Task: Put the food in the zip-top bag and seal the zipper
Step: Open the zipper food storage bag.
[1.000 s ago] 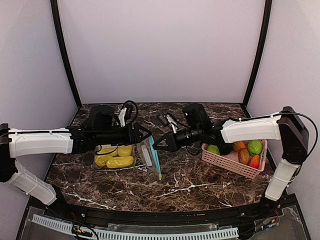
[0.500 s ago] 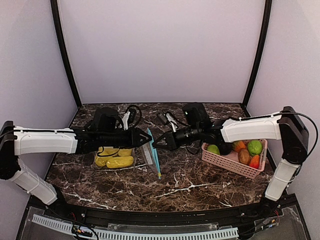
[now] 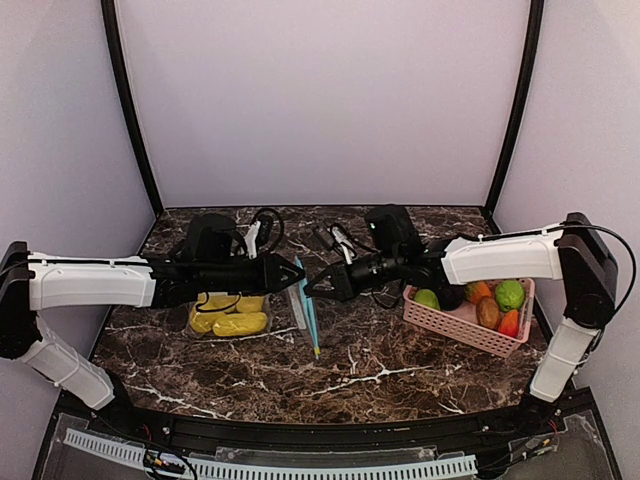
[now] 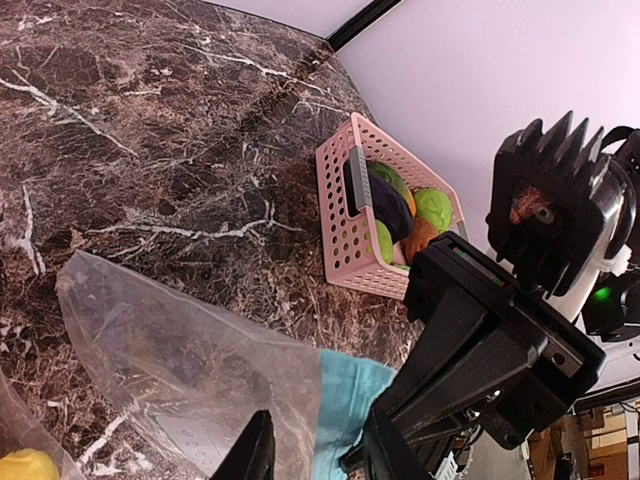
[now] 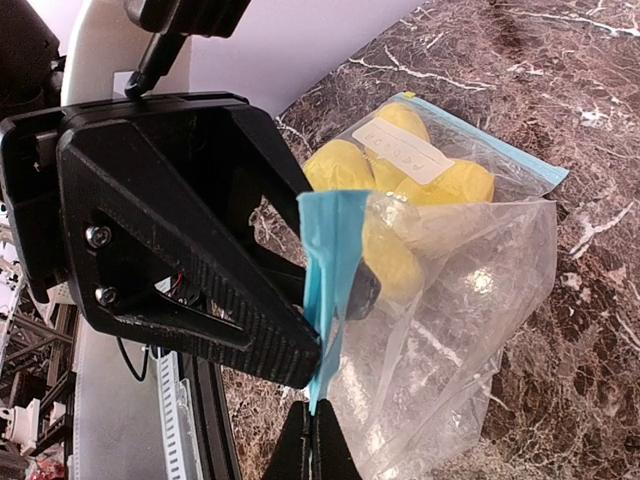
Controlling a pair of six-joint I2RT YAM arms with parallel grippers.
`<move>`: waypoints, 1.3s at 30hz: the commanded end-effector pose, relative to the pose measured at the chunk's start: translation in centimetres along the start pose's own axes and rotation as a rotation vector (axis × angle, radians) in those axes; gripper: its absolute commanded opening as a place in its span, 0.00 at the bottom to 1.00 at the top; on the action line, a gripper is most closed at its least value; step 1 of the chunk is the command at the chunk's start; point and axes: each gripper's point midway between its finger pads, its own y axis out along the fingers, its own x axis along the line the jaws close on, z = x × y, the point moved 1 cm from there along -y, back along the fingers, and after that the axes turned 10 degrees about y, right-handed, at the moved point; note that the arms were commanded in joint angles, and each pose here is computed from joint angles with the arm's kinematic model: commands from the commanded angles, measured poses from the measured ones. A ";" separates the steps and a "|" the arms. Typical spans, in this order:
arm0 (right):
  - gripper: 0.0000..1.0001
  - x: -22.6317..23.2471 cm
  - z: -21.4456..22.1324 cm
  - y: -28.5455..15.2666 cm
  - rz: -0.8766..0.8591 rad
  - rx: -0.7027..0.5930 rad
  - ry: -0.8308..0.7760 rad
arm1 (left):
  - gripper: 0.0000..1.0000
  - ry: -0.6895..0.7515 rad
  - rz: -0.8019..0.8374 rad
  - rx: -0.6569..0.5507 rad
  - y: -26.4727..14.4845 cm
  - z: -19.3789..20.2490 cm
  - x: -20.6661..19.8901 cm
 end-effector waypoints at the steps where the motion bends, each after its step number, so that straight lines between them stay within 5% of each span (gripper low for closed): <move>1: 0.00 1.1 -0.5 0.2 -0.028 0.003 -0.033 | 0.31 0.004 0.028 -0.029 -0.1 -0.7 -0.6; 13: 0.00 0.5 -0.8 0.0 0.013 -0.022 -0.016 | 0.02 0.007 0.025 -0.022 -0.1 -0.3 -0.3; 25: 0.03 -1.4 0.3 -0.9 0.117 -0.050 0.038 | 0.01 0.023 -0.001 -0.022 -0.7 0.0 0.1; 39: 0.00 -2.0 -2.0 -2.5 0.242 -0.153 0.065 | 0.03 0.138 -0.217 0.044 -2.7 0.3 2.6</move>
